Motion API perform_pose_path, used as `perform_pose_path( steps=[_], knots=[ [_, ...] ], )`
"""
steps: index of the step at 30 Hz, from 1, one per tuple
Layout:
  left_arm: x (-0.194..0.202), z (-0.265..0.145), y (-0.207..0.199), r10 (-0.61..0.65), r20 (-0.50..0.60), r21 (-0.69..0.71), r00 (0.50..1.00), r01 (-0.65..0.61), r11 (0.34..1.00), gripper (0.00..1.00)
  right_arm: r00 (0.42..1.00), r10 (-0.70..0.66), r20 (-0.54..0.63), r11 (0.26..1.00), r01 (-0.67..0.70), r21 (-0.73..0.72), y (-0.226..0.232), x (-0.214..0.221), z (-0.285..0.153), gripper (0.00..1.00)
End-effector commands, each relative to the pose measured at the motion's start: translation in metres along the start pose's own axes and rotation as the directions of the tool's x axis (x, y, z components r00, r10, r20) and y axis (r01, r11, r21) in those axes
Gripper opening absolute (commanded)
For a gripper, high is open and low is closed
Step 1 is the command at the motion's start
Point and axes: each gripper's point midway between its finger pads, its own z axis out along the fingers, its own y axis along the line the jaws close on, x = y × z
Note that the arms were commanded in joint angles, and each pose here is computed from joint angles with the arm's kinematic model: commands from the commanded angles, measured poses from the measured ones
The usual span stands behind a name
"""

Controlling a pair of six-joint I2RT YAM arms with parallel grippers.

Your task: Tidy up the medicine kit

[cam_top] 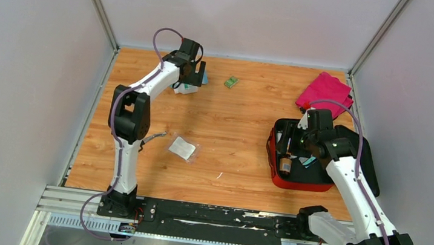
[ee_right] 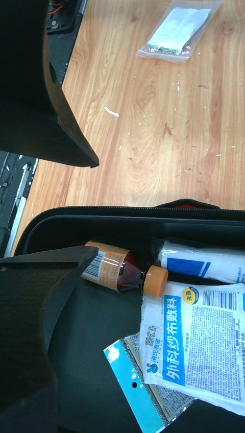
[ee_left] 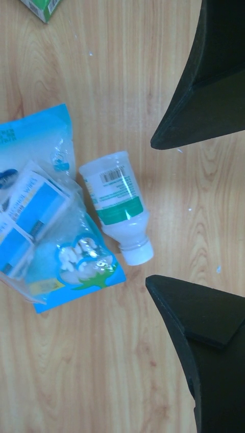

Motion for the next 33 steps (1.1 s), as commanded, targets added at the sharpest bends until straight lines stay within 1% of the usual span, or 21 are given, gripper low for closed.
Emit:
perform_pose_path(
  steps=[1, 3, 5, 8, 10, 14, 17, 22, 26, 29, 33],
  knots=[
    [-0.022, 0.007, -0.006, 0.189, 0.045, 0.067, 0.981, -0.192, 0.979, 1.0, 1.0, 0.006, -0.015, 1.0, -0.007, -0.013, -0.001, 0.006, 0.001, 0.63],
    [-0.017, 0.012, -0.012, 0.285, 0.036, 0.123, 0.958, -0.288, 0.95, 1.0, 1.0, 0.005, -0.016, 1.0, -0.005, -0.016, 0.0, 0.007, 0.0, 0.63],
    [-0.01, 0.018, -0.01, 0.367, 0.016, 0.135, 0.93, -0.366, 0.921, 1.0, 1.0, 0.004, -0.019, 1.0, -0.004, -0.018, 0.0, 0.007, 0.001, 0.63],
    [0.001, 0.021, -0.011, 0.44, -0.005, 0.174, 0.898, -0.432, 0.885, 1.0, 1.0, 0.006, -0.03, 1.0, -0.007, -0.027, 0.001, 0.008, 0.002, 0.63],
    [0.008, 0.022, -0.013, 0.462, -0.003, 0.218, 0.887, -0.451, 0.866, 1.0, 0.999, 0.007, -0.034, 0.999, -0.008, -0.033, 0.003, 0.008, 0.002, 0.63],
    [0.018, 0.031, -0.018, 0.458, -0.004, 0.302, 0.889, -0.435, 0.848, 0.99, 0.999, 0.006, -0.038, 0.999, -0.007, -0.043, 0.005, 0.007, 0.002, 0.63],
    [0.026, 0.041, -0.02, 0.449, -0.028, 0.332, 0.893, -0.416, 0.847, 0.97, 0.999, 0.004, -0.038, 0.999, -0.006, -0.05, 0.006, 0.007, 0.001, 0.63],
    [0.035, 0.043, -0.031, 0.426, -0.04, 0.388, 0.904, -0.379, 0.84, 0.93, 0.999, -0.004, -0.041, 0.999, 0.002, -0.052, 0.007, 0.005, -0.001, 0.63],
    [0.043, 0.045, -0.032, 0.415, -0.063, 0.399, 0.908, -0.358, 0.844, 0.84, 0.999, 0.006, -0.039, 0.998, -0.008, -0.056, 0.009, 0.005, -0.003, 0.63],
    [0.045, 0.04, -0.032, 0.405, -0.07, 0.402, 0.912, -0.345, 0.848, 0.72, 0.999, 0.017, -0.037, 0.998, -0.019, -0.057, 0.009, 0.006, -0.003, 0.63],
    [0.046, 0.034, -0.031, 0.384, -0.079, 0.394, 0.92, -0.325, 0.86, 0.69, 0.999, 0.02, -0.042, 0.998, -0.023, -0.062, 0.01, 0.008, -0.002, 0.62]
  ],
)
